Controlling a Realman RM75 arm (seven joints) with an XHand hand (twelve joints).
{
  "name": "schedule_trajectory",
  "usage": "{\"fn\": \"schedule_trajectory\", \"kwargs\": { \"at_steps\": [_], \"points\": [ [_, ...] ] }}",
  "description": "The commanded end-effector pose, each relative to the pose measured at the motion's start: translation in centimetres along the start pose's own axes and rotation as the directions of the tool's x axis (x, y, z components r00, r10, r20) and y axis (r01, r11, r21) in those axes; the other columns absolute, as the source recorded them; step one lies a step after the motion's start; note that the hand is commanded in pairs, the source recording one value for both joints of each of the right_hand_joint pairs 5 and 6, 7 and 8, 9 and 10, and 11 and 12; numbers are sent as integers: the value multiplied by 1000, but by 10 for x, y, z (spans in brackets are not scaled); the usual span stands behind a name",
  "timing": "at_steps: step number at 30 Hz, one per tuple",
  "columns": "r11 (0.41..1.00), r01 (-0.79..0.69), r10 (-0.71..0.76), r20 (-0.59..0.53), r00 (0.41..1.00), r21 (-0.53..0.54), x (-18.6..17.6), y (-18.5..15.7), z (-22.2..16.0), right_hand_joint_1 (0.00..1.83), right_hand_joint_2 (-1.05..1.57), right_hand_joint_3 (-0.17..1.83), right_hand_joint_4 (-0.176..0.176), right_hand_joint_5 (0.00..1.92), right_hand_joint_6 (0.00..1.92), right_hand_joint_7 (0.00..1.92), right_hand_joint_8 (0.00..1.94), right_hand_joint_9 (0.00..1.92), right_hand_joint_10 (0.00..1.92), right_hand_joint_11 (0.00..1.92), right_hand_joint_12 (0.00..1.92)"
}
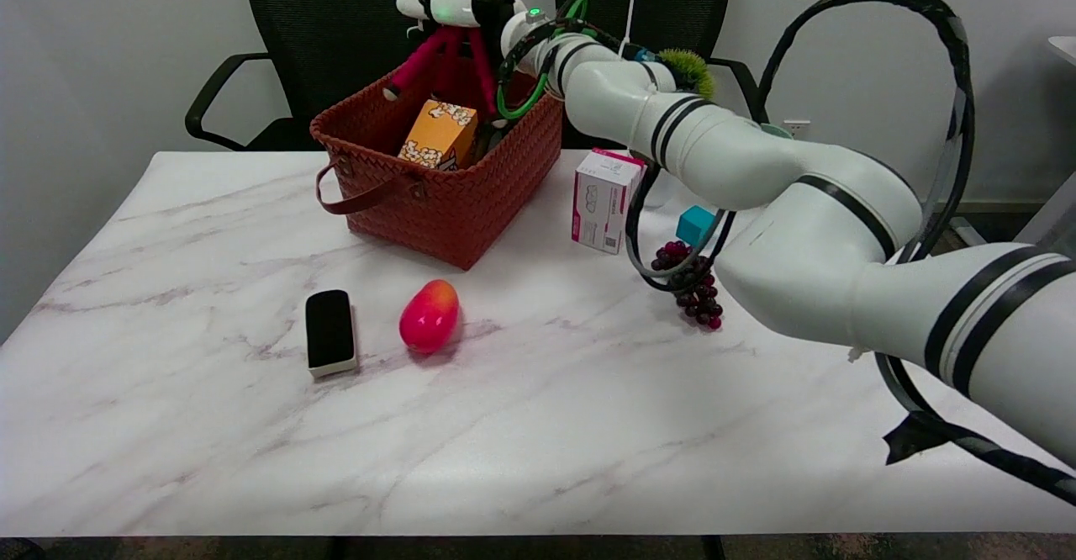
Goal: Place the flexible tripod into the brown storage basket.
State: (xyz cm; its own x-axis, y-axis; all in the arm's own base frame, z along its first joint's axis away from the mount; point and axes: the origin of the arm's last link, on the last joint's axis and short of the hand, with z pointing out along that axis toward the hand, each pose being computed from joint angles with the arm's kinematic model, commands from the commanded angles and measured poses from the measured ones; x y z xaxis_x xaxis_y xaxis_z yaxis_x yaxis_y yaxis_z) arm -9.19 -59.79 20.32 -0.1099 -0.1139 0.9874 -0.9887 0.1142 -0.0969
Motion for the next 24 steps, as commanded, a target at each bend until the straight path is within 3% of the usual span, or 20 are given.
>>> {"fn": "schedule_trajectory", "kwargs": {
  "at_steps": [1, 8, 16, 24],
  "points": [
    [1000, -18, 18, 28, 999, -10, -4, 20, -4, 1172, 1004, 910, 0, 1199, 1199, 1287, 1287, 838, 838, 569, 569],
    [1000, -15, 16, 49, 999, -7, -9, 25, -7, 1174, 979, 902, 0, 1090, 1090, 1255, 1255, 774, 774, 431, 431],
    [1000, -6, 5, 66, 998, 21, -13, 20, -8, 1283, 754, 1011, 0, 799, 799, 1060, 1060, 472, 472, 283, 283],
    [992, 16, -26, 86, 996, 122, -6, 0, -17, 1284, 720, 1028, 0, 739, 739, 1018, 1018, 471, 471, 283, 283]
  ]
}}
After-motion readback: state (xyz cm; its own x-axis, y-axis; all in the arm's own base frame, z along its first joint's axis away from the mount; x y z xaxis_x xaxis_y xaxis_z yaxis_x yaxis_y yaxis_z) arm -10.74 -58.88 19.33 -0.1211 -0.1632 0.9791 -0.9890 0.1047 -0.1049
